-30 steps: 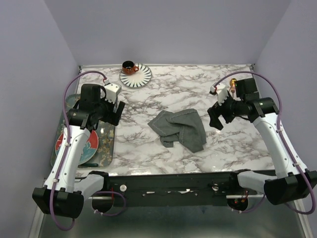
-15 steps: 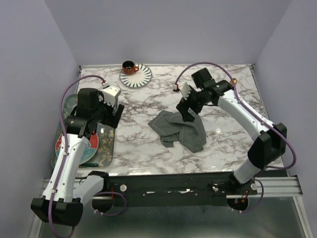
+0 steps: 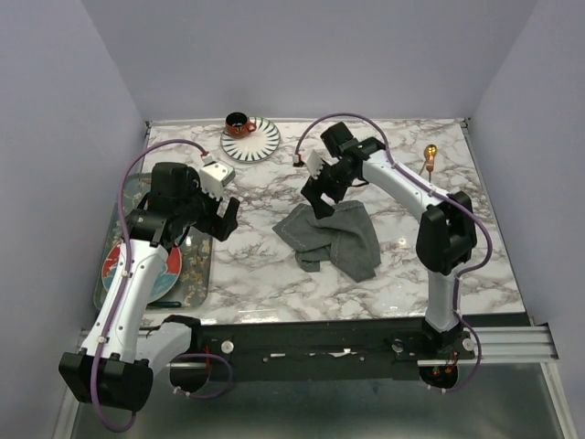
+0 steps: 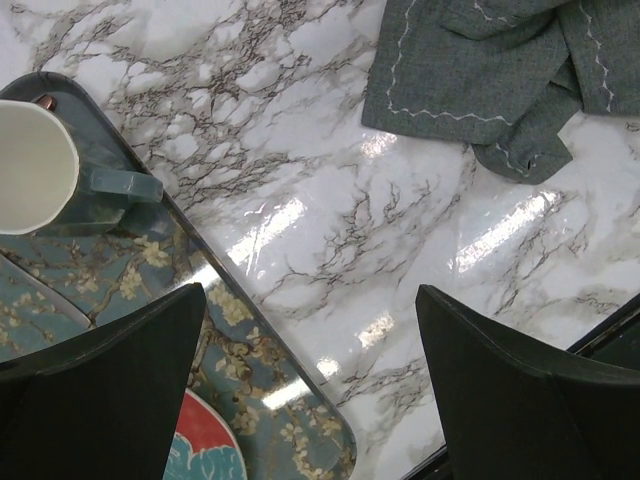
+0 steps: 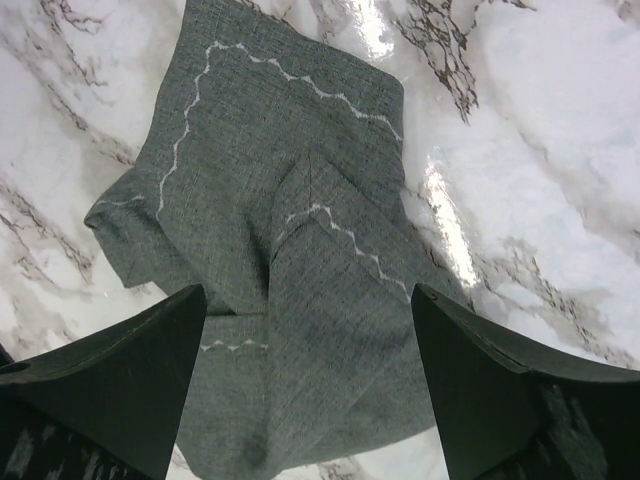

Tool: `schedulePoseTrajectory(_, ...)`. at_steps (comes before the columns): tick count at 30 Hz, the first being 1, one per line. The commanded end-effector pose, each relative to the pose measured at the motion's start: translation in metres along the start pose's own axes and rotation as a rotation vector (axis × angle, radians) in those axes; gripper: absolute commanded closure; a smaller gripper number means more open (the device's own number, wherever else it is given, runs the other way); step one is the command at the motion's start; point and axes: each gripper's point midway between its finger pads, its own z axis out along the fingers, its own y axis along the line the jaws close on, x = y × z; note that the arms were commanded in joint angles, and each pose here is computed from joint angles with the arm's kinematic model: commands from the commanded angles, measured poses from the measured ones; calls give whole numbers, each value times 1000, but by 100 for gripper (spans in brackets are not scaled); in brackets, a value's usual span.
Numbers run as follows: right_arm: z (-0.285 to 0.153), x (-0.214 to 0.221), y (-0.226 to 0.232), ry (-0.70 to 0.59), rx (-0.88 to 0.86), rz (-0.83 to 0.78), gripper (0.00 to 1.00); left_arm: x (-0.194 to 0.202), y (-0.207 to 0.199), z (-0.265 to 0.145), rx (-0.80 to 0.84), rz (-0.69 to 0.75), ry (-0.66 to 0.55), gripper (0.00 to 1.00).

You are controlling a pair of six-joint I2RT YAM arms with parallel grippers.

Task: Fold the napkin into a case and place the utensils inside
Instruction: Pick up the crumpled napkin from the center of the board.

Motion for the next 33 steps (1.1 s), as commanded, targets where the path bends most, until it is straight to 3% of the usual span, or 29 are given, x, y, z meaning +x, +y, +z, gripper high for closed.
schedulePoseTrajectory(1,22,-2,-3,33,-20,-42,8,-2,-5,5,34,0,-14,1)
schedulePoseTrajectory(9,62,21,-2,110,-5,-40,9,3,-1,10,15,-8,-1,1)
schedulePoseTrajectory(17,72,32,-12,147,46,-52,28,8,0,13,11,-7,11,1)
schedulePoseTrajectory(22,75,44,-10,176,48,-52,48,9,1,12,6,3,11,2)
schedulePoseTrajectory(25,71,46,-8,178,46,-49,77,9,2,12,6,15,11,2)
schedulePoseTrajectory(26,63,42,-7,168,52,-49,95,9,2,12,6,22,9,2)
schedulePoseTrajectory(29,43,36,-3,151,66,-48,99,7,2,11,10,33,6,2)
schedulePoseTrajectory(33,-24,9,5,30,140,-51,99,5,-1,11,29,46,-3,2)
